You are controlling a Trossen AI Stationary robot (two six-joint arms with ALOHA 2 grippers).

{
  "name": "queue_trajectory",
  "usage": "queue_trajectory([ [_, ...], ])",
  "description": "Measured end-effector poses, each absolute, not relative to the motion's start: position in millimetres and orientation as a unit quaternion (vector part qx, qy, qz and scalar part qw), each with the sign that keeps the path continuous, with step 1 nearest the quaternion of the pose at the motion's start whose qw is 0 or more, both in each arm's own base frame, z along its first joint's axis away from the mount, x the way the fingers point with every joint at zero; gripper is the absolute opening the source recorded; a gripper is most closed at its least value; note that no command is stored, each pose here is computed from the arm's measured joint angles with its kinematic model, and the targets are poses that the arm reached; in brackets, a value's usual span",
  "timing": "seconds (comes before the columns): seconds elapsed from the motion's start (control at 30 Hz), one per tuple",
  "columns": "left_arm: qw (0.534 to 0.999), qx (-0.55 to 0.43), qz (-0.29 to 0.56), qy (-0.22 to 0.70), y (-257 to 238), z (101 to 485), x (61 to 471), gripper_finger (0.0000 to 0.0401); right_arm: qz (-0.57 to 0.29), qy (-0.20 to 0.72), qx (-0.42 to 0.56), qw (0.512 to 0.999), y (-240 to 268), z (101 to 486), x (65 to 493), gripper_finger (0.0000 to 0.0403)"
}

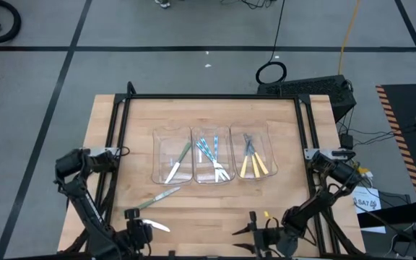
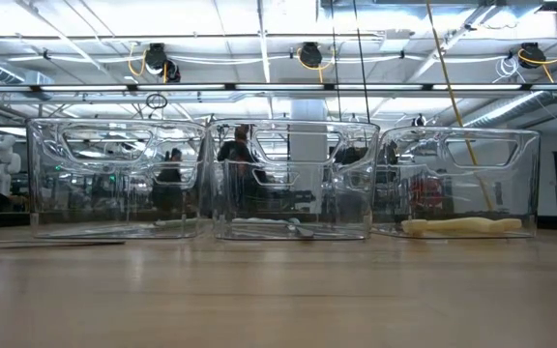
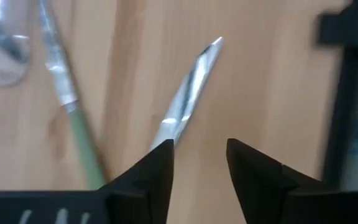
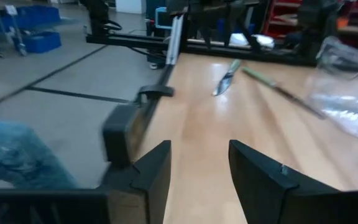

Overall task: Sort silverware by color (type)
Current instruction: Put the bottom green knife into the left transparent bin

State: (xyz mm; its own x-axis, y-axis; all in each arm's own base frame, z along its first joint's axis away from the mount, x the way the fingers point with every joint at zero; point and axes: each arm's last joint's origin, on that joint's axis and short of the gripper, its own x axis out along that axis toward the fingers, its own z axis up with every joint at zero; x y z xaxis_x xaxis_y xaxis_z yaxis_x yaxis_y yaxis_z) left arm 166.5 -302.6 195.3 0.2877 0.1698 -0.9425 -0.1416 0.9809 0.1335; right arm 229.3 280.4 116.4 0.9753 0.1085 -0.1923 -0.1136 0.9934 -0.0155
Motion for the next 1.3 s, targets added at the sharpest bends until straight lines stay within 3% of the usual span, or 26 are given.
queue_trajectory([
  [0.27, 0.784, 0.075, 0.097, 0.608, -302, 189, 149, 0.0165, 0.030, 0.095, -0.047, 0.994, 266, 117, 246, 0.0155],
  [0.47, 0.797, 0.049, 0.079, 0.597, -306, 163, 133, 0.0160, 0.027, 0.096, -0.033, 0.994, 265, 117, 248, 0.0155],
  [0.73, 0.794, 0.083, 0.088, 0.595, -303, 158, 117, 0.0159, 0.031, 0.098, -0.027, 0.994, 267, 116, 245, 0.0155],
  [1.3, 0.777, 0.107, 0.048, 0.619, -282, 136, 142, 0.0158, 0.029, 0.106, -0.035, 0.993, 266, 114, 245, 0.0155],
])
